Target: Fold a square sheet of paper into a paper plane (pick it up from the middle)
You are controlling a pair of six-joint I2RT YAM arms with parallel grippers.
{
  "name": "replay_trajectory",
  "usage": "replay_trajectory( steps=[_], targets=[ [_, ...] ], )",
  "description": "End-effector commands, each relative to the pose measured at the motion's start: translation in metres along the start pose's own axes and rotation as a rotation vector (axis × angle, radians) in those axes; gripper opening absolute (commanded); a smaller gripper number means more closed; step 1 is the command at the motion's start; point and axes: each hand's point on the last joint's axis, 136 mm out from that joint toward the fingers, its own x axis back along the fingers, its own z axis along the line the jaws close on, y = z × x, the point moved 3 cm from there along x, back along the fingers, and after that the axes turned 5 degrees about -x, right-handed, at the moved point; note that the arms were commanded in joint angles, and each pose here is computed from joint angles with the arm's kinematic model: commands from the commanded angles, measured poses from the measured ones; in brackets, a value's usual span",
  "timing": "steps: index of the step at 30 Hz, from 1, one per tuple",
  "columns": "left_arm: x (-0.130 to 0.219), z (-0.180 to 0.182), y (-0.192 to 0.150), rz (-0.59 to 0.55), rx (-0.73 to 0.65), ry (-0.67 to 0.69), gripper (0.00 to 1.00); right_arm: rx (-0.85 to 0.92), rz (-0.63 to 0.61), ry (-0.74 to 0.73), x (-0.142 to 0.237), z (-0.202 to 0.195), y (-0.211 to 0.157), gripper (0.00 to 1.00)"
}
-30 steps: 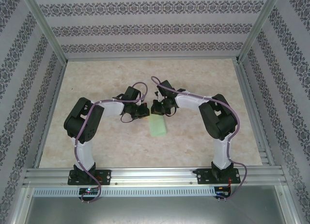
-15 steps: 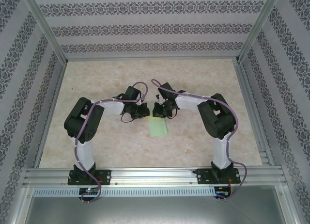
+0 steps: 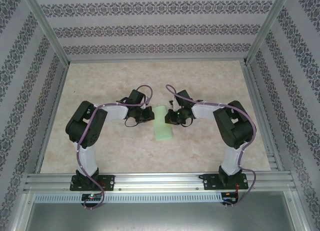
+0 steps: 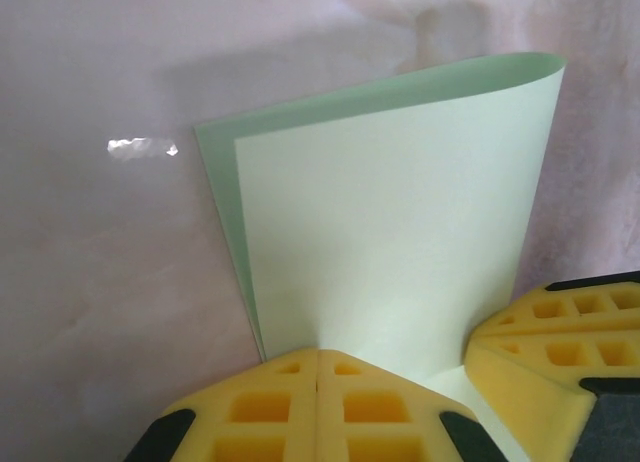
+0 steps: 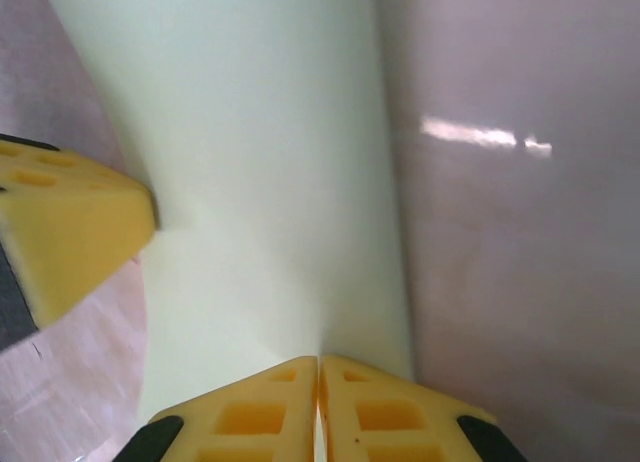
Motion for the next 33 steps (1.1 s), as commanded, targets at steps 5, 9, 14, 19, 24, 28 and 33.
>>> replay_trajectory(
  steps=[5, 9, 14, 19, 24, 28, 33],
  targets=[
    [-0.016, 0.089, -0.070, 0.205, 0.119, 0.364, 0.00, -0.016, -0.004, -0.066, 0.019, -0.028, -0.013, 0.12],
    [-0.015, 0.086, -0.067, 0.204, 0.111, 0.358, 0.00, -0.003, -0.094, -0.004, 0.038, -0.004, 0.005, 0.12],
    [-0.012, 0.082, -0.069, 0.209, 0.116, 0.335, 0.00, 0.022, -0.170, 0.102, 0.043, 0.042, 0.027, 0.11],
    [-0.011, 0.083, -0.071, 0.214, 0.111, 0.342, 0.00, 0.022, -0.102, 0.124, 0.009, 0.055, 0.032, 0.06],
    [-0.010, 0.085, -0.073, 0.232, 0.113, 0.357, 0.00, -0.002, -0.089, 0.128, -0.011, 0.051, 0.038, 0.00],
    [-0.007, 0.088, -0.076, 0.237, 0.113, 0.381, 0.00, -0.040, -0.092, 0.101, -0.018, 0.032, 0.038, 0.00],
    [-0.007, 0.092, -0.083, 0.250, 0.137, 0.385, 0.00, -0.078, -0.110, 0.052, -0.012, -0.003, 0.031, 0.00]
  ],
)
